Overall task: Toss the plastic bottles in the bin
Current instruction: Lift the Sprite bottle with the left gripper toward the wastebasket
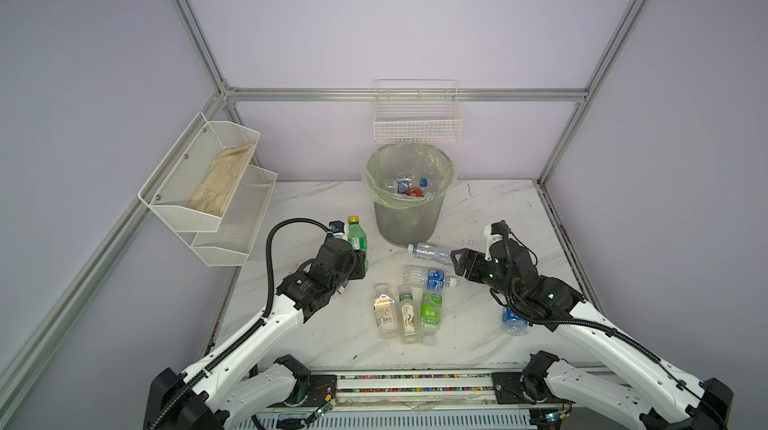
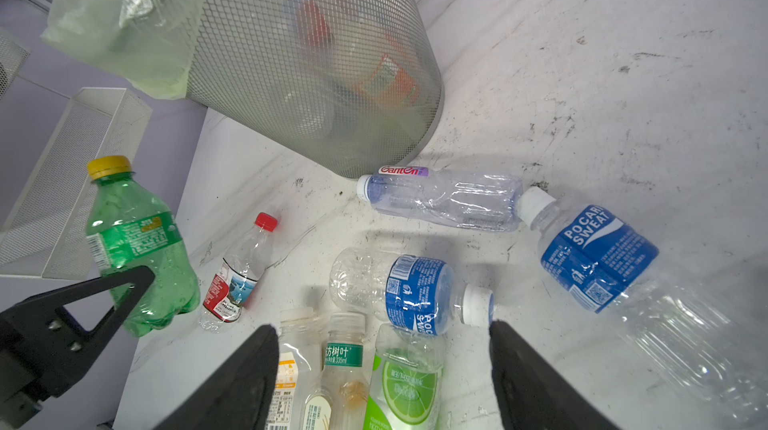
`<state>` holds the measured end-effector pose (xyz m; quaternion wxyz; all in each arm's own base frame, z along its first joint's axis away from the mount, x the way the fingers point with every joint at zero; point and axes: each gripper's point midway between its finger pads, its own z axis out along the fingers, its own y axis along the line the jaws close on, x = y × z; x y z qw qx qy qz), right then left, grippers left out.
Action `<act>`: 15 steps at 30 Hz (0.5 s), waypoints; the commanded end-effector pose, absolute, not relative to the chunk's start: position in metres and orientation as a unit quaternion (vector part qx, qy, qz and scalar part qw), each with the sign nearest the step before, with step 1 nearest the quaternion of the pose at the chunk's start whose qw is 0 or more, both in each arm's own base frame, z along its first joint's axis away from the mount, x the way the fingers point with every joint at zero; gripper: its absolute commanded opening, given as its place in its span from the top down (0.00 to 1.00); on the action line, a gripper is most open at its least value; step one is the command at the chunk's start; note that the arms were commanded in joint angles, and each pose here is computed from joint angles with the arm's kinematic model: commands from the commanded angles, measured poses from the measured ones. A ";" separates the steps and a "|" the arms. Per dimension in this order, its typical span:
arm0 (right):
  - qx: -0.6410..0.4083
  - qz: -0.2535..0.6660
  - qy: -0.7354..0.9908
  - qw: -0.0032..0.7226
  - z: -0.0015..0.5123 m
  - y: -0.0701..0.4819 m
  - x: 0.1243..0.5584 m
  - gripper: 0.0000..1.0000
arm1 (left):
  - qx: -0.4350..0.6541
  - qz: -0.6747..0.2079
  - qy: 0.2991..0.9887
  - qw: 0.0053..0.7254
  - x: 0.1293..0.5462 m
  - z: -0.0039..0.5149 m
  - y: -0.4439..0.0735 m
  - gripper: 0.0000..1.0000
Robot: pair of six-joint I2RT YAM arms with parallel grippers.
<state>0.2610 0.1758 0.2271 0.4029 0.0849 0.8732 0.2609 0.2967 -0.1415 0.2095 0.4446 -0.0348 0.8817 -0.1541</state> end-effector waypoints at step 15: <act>0.095 0.269 0.871 0.400 0.225 0.176 0.260 0.19 | 0.036 -0.293 0.748 0.595 0.274 0.336 -0.162 0.56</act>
